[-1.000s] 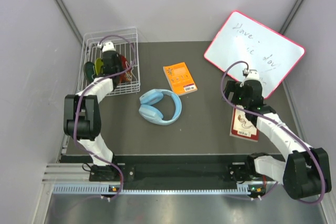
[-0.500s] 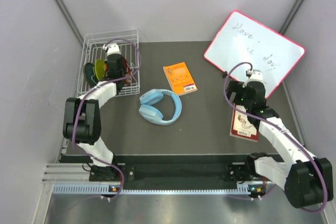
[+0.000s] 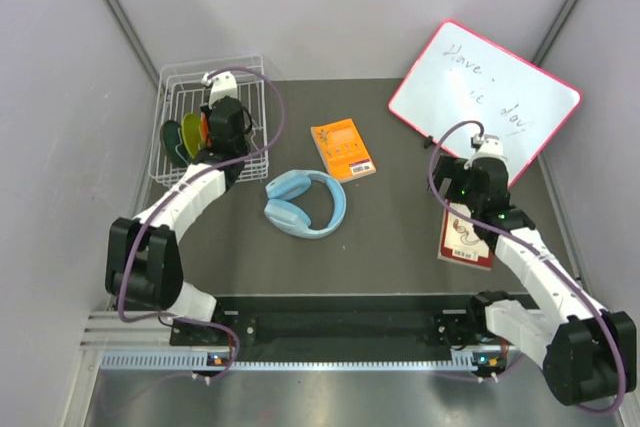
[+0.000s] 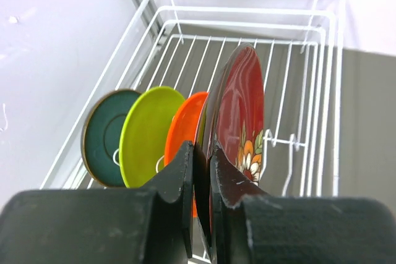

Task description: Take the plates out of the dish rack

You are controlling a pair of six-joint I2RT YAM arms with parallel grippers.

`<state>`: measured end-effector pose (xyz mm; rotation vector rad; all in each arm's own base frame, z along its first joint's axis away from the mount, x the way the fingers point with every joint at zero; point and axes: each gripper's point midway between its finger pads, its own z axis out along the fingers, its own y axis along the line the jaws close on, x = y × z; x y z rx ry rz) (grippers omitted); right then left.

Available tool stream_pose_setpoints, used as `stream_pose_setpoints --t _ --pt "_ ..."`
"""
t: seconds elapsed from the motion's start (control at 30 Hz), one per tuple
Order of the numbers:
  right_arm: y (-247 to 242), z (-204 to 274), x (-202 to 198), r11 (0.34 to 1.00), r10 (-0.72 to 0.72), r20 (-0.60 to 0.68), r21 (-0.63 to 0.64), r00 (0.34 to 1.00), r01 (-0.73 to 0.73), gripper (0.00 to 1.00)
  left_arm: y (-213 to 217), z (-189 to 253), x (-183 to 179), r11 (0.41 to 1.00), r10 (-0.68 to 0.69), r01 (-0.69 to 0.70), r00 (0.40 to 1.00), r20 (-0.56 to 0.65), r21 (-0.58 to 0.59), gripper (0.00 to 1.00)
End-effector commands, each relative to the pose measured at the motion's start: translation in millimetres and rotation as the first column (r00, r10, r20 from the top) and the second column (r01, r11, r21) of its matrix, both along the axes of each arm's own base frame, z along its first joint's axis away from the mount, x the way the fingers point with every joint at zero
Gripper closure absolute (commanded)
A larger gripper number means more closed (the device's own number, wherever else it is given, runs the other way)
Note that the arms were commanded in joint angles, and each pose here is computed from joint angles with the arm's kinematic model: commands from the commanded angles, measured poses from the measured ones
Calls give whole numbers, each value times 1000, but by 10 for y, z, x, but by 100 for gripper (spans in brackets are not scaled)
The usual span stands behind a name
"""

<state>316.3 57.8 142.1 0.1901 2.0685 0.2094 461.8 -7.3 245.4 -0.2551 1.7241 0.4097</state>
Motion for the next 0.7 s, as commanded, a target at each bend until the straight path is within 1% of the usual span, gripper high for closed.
stream_pose_setpoints --t 0.0,0.07,0.1,0.13,0.17,0.2,0.23,0.27,0.3,0.33,0.37,0.4,0.43,0.47,0.5,0.57,0.63,0.67 --pt "121 250 5 998 35 74 55 997 -39 2 -132 870 -158 995 -65 78 977 204 -57 100" --pt "233 331 -13 991 80 94 95 992 -89 2 -268 1045 -244 980 -123 157 961 246 -126 100" --pt "330 389 -25 983 122 106 125 987 -135 2 -405 977 -275 963 -196 228 959 206 -145 100" --pt "387 414 -29 976 137 109 155 985 -153 2 -477 997 -320 948 -227 266 951 212 -178 100" --pt "449 462 -18 968 161 128 174 979 -182 3 -541 1065 -405 923 -244 302 939 244 -239 100" --pt "573 487 -44 947 204 132 225 970 -229 4 -734 986 -450 877 -333 393 912 239 -277 100" --pt "646 507 -56 932 230 141 252 963 -259 4 -820 954 -501 847 -366 430 898 244 -311 100" --pt "735 621 -31 914 254 193 274 948 -300 4 -921 995 -579 800 -393 474 877 276 -367 100" --pt "875 608 -82 880 296 192 325 936 -346 4 -1011 885 -622 766 -422 499 866 269 -405 100" --pt "947 637 -91 863 315 207 344 926 -371 5 -1200 888 -689 695 -499 576 818 287 -431 100" --pt "1023 710 -81 846 329 243 353 913 -399 5 -1310 830 -747 649 -518 590 805 289 -480 100" --pt "1139 709 -104 826 349 241 378 906 -419 5 -1407 799 -790 610 -544 611 786 294 -504 100" --pt "1208 717 -111 814 361 245 387 900 -432 5 -1521 802 -848 561 -582 647 752 311 -517 100" --pt "1275 780 -97 801 369 275 390 888 -454 5 -1648 731 -919 515 -599 655 736 315 -553 100" --pt "1388 749 -119 781 389 267 411 882 -469 5 -1733 700 -962 485 -616 667 720 320 -566 100" --pt "1520 806 -119 755 409 297 420 863 -503 5 -1911 601 -1054 441 -641 675 698 319 -592 100" --pt "1666 760 -140 729 432 292 444 853 -521 5 -2032 546 -1112 406 -657 686 678 330 -603 100" --pt "1720 789 -134 715 438 314 446 842 -538 5 -2146 496 -1172 370 -676 696 656 335 -616 100"
